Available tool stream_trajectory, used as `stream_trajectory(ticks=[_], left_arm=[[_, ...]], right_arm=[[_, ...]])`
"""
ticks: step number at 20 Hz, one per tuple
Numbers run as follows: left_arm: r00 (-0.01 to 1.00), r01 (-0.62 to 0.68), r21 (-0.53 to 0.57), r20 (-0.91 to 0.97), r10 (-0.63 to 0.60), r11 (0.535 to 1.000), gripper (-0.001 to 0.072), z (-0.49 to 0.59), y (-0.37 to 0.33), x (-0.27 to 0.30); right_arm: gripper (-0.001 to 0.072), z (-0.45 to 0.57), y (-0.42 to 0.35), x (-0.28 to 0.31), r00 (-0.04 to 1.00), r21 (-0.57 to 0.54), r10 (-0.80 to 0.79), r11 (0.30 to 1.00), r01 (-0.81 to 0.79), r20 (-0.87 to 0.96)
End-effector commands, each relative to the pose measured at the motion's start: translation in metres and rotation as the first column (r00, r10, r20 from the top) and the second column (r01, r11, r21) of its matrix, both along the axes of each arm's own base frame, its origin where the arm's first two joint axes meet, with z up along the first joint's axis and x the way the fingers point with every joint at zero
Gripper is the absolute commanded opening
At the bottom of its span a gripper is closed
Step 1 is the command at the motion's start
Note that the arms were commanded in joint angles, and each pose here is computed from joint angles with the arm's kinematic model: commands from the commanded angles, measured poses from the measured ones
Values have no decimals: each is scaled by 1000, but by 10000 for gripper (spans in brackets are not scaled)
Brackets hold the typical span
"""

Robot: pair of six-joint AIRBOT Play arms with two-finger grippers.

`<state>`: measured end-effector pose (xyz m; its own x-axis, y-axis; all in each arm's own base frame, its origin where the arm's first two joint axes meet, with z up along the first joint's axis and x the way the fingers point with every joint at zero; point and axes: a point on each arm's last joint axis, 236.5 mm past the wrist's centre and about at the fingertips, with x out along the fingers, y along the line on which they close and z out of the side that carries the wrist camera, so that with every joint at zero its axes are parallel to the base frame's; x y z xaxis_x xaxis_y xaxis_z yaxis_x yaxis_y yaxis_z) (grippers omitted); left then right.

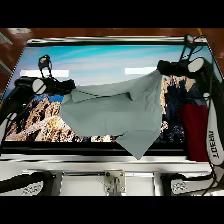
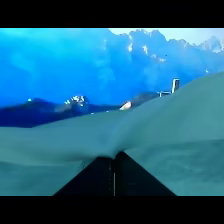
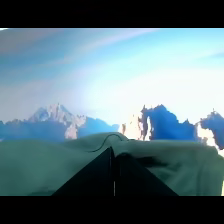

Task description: Fold the shirts.

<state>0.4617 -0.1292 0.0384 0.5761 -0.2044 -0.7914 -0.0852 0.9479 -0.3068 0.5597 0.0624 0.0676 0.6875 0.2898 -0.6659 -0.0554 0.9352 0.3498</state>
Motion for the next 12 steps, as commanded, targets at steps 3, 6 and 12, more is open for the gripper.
stream_trajectory(ticks=[3,6,12], left_arm=[[961,-8,1,-275,8,1000,377,-89,0,-23],[895,119,65,-438,-79,991,599,-90,41,-59],[690,281,-152,-655,-309,948,612,-78,52,-151]], right_arm=[[82,-71,25,-7,982,72,-11,997,25,-188],[692,-39,7,-15,983,59,11,998,0,-185],[480,-42,-62,-129,850,-14,138,986,-169,-509]])
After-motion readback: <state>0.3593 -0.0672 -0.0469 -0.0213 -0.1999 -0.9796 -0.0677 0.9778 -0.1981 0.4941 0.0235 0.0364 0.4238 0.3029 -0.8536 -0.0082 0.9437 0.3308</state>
